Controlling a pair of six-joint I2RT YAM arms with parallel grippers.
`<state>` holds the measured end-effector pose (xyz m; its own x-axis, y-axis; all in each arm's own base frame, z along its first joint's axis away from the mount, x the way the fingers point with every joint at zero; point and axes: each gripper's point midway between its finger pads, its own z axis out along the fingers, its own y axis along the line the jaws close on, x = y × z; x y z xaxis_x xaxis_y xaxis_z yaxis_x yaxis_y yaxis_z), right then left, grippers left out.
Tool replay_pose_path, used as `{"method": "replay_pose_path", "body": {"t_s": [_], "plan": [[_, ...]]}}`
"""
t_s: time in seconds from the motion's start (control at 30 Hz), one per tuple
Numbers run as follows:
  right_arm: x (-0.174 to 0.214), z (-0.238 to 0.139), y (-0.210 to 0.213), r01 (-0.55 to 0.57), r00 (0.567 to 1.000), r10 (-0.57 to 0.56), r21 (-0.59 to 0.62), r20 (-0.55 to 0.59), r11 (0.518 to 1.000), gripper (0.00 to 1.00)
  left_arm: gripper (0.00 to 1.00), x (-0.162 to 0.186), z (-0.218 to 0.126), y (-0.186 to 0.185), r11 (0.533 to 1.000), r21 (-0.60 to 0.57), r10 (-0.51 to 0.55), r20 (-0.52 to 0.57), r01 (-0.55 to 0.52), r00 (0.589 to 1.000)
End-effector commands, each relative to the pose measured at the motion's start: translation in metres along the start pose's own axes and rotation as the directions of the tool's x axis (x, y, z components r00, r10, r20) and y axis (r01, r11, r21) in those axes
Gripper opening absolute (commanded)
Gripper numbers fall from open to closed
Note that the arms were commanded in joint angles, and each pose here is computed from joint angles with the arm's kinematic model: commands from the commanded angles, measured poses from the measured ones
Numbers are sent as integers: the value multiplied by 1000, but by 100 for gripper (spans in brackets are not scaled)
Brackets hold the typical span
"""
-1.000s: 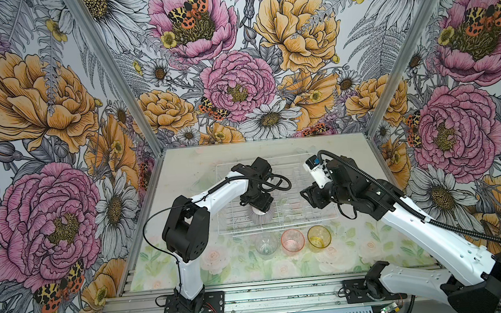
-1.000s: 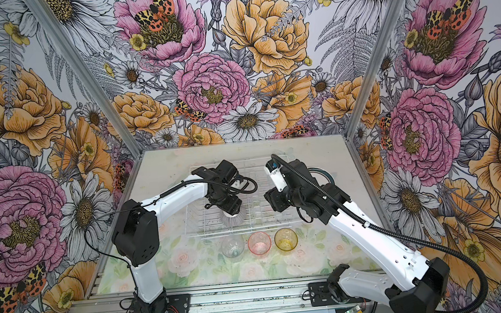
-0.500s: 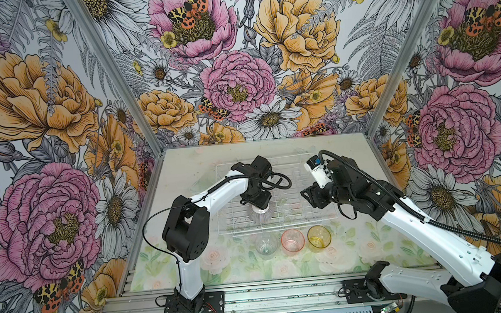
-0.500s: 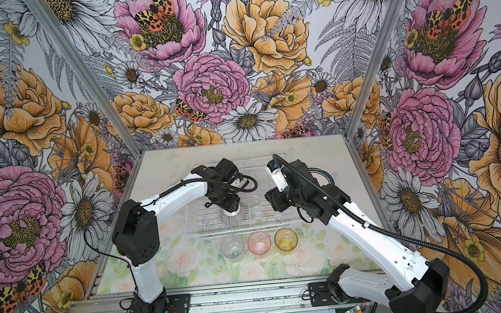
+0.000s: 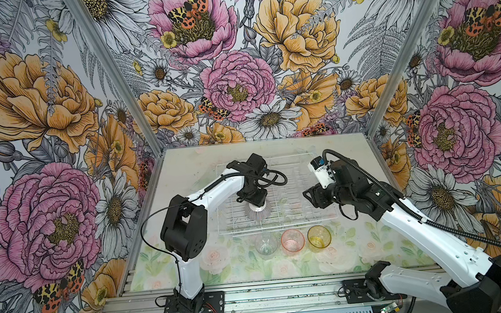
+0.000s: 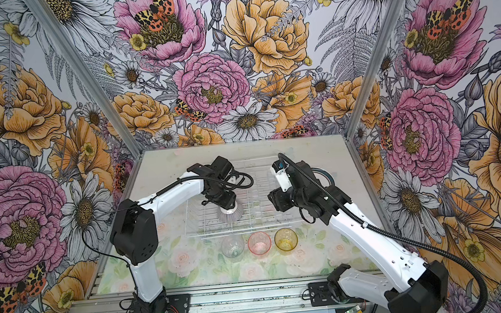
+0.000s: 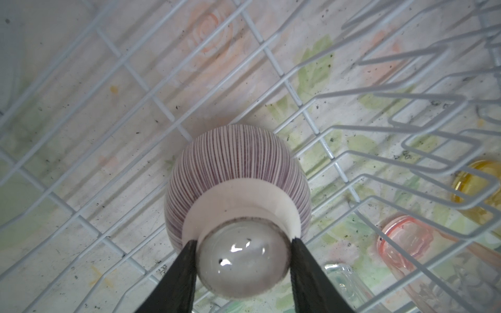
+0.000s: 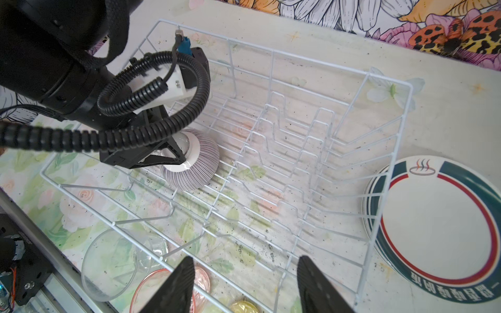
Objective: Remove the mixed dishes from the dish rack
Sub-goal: 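Lift the striped bowl from the rack with the left gripper while the right approaches, then hold the striped bowl out with the left gripper while the right grasps its rim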
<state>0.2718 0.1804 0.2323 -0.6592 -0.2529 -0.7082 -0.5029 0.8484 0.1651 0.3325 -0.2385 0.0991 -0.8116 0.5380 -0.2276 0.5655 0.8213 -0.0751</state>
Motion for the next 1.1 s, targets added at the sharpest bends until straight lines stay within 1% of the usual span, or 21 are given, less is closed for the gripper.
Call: {"method": "replay_pose_path", "body": {"t_s": [0.0, 0.17, 0.23, 0.33, 0.5, 0.63, 0.77, 0.87, 1.07], "plan": [[-10, -2, 12, -37, 998, 42, -98, 50, 995, 62, 43, 2, -12, 2, 999, 34, -18, 26, 17, 1000], [-6, 11, 23, -69, 997, 74, -192, 20, 979, 62, 43, -3, -18, 2, 998, 61, -26, 55, 22, 998], [-5, 17, 28, -87, 996, 91, -234, 5, 968, 62, 43, -8, -33, -1, 997, 80, -26, 102, 18, 994], [-2, 27, 35, -115, 993, 114, -294, -19, 949, 62, 43, -11, -37, -1, 994, 103, -34, 121, 21, 992], [3, 46, 41, -167, 986, 152, -350, -69, 922, 62, 43, -13, -42, -1, 991, 131, -40, 143, 22, 989], [7, 58, 47, -204, 979, 178, -405, -103, 891, 62, 42, -15, -49, 0, 988, 152, -50, 170, 24, 984], [6, 64, 54, -221, 975, 189, -453, -115, 864, 61, 42, -16, -53, 2, 985, 172, -59, 188, 27, 980], [7, 66, 60, -234, 972, 194, -491, -131, 839, 56, 42, -18, -57, 0, 980, 196, -65, 208, 23, 976], [12, 74, 62, -267, 964, 219, -520, -154, 811, 56, 42, -21, -66, 1, 969, 246, -88, 252, 24, 964]]}}
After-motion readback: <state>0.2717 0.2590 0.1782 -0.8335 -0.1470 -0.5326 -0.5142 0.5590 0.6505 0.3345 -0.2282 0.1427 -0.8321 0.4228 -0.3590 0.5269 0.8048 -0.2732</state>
